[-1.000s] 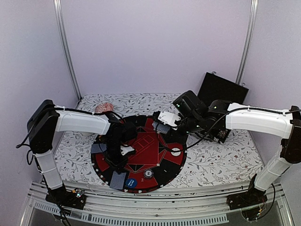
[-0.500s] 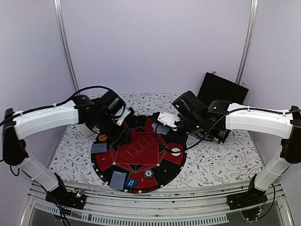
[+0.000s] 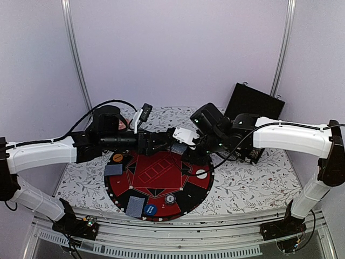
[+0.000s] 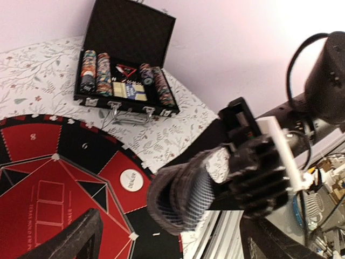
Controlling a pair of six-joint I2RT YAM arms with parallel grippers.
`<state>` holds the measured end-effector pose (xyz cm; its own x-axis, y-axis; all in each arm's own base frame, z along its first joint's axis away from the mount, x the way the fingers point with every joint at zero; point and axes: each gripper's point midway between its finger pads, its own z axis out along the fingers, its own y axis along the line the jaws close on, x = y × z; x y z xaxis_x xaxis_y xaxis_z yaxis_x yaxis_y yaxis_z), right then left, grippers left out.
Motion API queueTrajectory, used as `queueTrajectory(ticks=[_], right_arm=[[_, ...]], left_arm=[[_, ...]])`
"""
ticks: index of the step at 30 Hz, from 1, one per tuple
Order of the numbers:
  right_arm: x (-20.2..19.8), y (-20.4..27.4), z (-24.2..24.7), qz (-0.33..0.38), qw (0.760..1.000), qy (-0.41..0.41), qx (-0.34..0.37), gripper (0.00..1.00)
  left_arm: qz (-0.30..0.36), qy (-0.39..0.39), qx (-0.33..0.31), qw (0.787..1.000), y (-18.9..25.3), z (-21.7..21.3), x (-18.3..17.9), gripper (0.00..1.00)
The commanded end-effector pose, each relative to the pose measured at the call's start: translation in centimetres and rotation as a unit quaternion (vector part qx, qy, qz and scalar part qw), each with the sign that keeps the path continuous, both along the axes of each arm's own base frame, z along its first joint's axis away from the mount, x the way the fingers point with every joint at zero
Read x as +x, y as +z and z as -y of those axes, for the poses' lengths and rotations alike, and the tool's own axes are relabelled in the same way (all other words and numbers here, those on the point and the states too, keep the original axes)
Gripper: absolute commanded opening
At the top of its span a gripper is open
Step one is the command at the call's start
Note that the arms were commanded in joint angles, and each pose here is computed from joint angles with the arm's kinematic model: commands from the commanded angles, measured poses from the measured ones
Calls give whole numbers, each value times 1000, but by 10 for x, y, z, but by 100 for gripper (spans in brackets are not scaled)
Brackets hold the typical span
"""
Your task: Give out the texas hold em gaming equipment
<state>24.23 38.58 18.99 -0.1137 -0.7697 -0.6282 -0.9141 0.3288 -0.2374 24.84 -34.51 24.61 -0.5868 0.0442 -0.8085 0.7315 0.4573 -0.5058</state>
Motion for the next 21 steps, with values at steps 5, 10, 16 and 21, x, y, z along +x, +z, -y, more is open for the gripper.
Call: queueTrajectory(ticks=[5,10,16,21], right_arm=[[-3,10,-17,-3,1000,12,19,41],[-3,10,-20,-1,1000,17,17,41],[-3,9,-19,-2,1000,16,16,41],[-4,6,-16,-2,1000,12,13,41]], left_arm=[[13,47,-20,999,8,1,28,77],[17,59,-8,998,7,2,36,76],[19,75,5,997,7,-3,40,58],[30,78,23,996,6,-12,36,35]])
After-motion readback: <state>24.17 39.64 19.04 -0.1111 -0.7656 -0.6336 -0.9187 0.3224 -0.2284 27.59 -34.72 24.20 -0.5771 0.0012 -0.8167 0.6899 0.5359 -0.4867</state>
